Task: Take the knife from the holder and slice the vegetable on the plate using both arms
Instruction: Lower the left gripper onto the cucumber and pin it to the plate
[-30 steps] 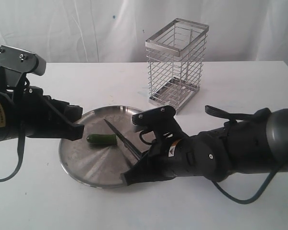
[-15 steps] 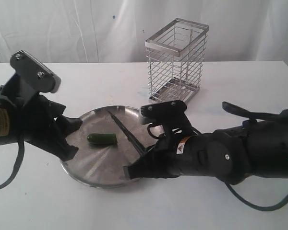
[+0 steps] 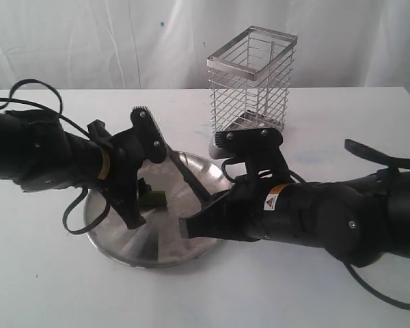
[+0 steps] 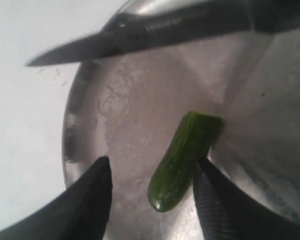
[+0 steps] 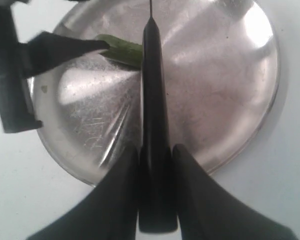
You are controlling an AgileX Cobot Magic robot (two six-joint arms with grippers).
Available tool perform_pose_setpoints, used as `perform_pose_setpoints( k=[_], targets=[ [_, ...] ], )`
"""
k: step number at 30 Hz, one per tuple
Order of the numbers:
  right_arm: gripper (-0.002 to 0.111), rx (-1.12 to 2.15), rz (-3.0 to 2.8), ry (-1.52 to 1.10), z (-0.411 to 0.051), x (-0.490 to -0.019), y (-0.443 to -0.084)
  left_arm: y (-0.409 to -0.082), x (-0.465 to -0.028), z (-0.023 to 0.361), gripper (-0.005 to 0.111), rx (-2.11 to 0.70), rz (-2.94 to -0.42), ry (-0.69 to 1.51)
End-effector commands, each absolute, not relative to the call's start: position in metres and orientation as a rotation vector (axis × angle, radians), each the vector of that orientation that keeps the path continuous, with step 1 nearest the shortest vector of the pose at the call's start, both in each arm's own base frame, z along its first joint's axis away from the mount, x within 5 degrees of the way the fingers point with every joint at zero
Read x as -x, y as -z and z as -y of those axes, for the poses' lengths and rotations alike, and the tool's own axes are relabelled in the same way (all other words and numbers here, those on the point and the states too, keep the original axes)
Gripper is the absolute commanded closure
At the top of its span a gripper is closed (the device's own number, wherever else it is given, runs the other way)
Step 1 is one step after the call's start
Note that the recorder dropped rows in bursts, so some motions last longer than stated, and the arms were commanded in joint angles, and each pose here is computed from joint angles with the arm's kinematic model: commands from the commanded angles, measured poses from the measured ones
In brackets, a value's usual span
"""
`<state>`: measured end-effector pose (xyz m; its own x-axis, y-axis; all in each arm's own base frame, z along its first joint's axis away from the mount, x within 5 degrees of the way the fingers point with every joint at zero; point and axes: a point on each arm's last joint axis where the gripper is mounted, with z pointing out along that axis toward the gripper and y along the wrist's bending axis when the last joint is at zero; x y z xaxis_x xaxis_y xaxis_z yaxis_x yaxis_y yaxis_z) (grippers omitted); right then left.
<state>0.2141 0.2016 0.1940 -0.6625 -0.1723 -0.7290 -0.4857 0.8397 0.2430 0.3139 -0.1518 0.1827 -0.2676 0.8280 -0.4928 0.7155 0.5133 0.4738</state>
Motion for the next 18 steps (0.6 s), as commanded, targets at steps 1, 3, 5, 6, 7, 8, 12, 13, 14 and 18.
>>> perform_pose_setpoints(
  k=[1, 3, 5, 6, 7, 8, 12, 13, 14, 18],
  targets=[
    [0.108, 0.451, -2.231, -0.572, -0.198, -0.213, -0.207, -0.166, -0.326, 0.154, 0.052, -1.345, -2.098, -0.285],
    [0.108, 0.455, -2.237, -0.575, -0.197, -0.211, -0.209, -0.158, -0.329, 0.156, 0.052, -1.367, -2.106, -0.288],
    [0.108, 0.46, -2.24, -0.575, -0.197, -0.211, -0.209, -0.148, -0.33, 0.157, 0.052, -1.393, -2.114, -0.283],
    [0.108, 0.46, -2.24, -0.575, -0.197, -0.211, -0.209, -0.144, -0.33, 0.157, 0.052, -1.4, -2.123, -0.282],
    [0.108, 0.46, -2.24, -0.575, -0.197, -0.211, -0.209, -0.137, -0.331, 0.157, 0.053, -1.41, -2.139, -0.282],
    [0.108, 0.46, -2.24, -0.575, -0.197, -0.211, -0.209, -0.134, -0.33, 0.156, 0.054, -1.409, -2.156, -0.282],
    [0.108, 0.46, -2.242, -0.575, -0.197, -0.211, -0.209, -0.142, -0.329, 0.154, 0.074, -1.159, -2.288, -0.226],
    [0.108, 0.46, -2.242, -0.575, -0.197, -0.211, -0.209, -0.147, -0.328, 0.153, 0.075, -1.063, -2.319, -0.199],
    [0.108, 0.46, -2.242, -0.575, -0.197, -0.211, -0.209, -0.153, -0.328, 0.153, 0.075, -0.936, -2.351, -0.157],
    [0.108, 0.461, -2.244, -0.575, -0.197, -0.211, -0.209, -0.169, -0.324, 0.152, 0.075, -0.706, -2.401, -0.077]
  ],
)
